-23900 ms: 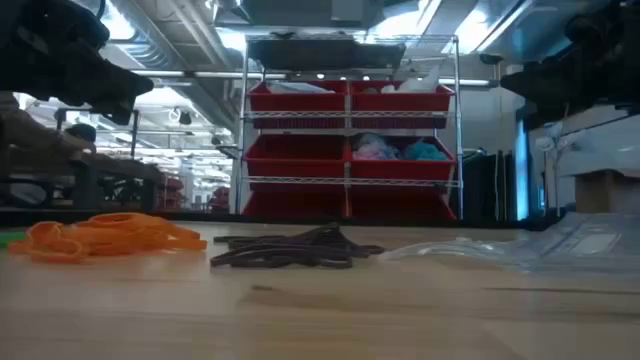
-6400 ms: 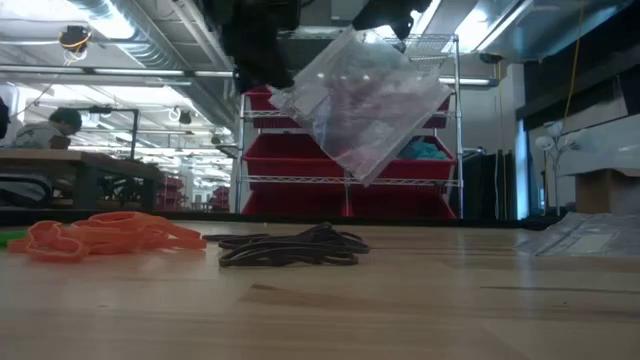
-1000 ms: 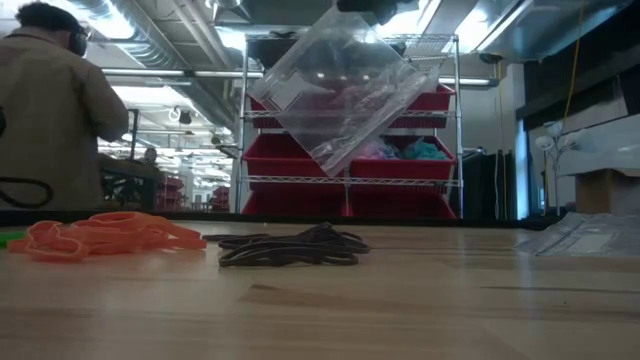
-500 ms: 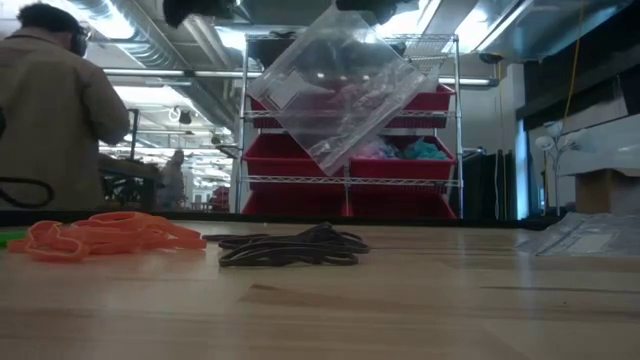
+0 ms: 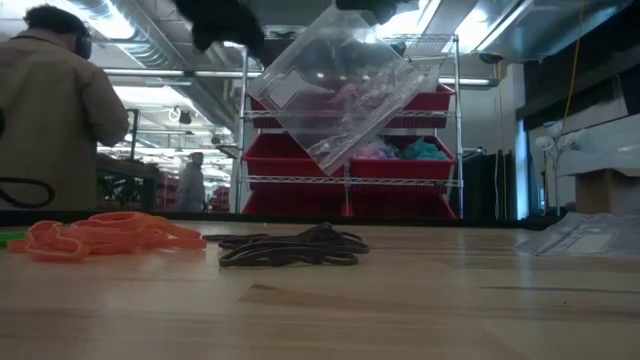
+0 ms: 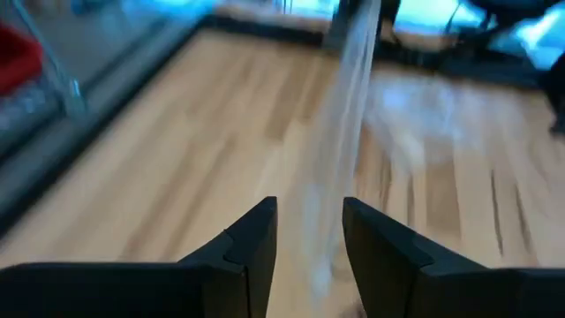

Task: Sort rubber bands
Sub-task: Open the transparent zip bag

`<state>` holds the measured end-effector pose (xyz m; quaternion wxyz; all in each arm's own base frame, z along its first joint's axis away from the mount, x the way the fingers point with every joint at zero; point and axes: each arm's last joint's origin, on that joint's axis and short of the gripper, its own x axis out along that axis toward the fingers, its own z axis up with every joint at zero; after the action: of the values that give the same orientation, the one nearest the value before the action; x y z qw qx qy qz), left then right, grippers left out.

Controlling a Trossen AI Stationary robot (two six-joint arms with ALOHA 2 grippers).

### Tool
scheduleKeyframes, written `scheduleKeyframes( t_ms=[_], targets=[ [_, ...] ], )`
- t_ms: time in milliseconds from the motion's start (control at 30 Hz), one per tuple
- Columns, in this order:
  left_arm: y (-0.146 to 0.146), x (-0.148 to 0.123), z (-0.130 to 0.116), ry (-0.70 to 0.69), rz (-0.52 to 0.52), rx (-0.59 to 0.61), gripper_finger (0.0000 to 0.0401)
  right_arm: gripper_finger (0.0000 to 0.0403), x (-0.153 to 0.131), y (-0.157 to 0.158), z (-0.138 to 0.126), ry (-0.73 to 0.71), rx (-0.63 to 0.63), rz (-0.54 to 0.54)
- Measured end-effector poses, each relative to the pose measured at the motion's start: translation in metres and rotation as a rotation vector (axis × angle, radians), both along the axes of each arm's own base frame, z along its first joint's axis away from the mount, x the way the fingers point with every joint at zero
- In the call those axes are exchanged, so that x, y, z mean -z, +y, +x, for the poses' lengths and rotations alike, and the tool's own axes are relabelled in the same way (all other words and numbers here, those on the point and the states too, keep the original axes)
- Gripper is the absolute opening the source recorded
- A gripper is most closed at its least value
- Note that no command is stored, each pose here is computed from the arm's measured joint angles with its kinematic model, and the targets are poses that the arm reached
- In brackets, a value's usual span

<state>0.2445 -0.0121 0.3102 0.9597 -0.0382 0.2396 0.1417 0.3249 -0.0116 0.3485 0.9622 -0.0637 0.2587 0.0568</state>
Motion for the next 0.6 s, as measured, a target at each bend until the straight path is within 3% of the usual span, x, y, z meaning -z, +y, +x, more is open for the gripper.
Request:
scheduleKeyframes(
  t_ms=[167, 267, 600],
  targets=[
    [0.011, -0.033, 0.005, -0.121, 0.093, 0.004, 0.0123, 0.0000, 0.000, 0.000, 0.000, 0.000, 0.000, 0.000],
    [0.014, -0.039, 0.004, -0.122, 0.100, -0.004, 0.0123, 0.0000, 0.000, 0.000, 0.000, 0.000, 0.000, 0.000],
    [-0.005, -0.001, -0.013, 0.189, -0.052, -0.007, 0.0123, 0.0000, 0.000, 0.000, 0.000, 0.003, 0.000, 0.000]
  ],
)
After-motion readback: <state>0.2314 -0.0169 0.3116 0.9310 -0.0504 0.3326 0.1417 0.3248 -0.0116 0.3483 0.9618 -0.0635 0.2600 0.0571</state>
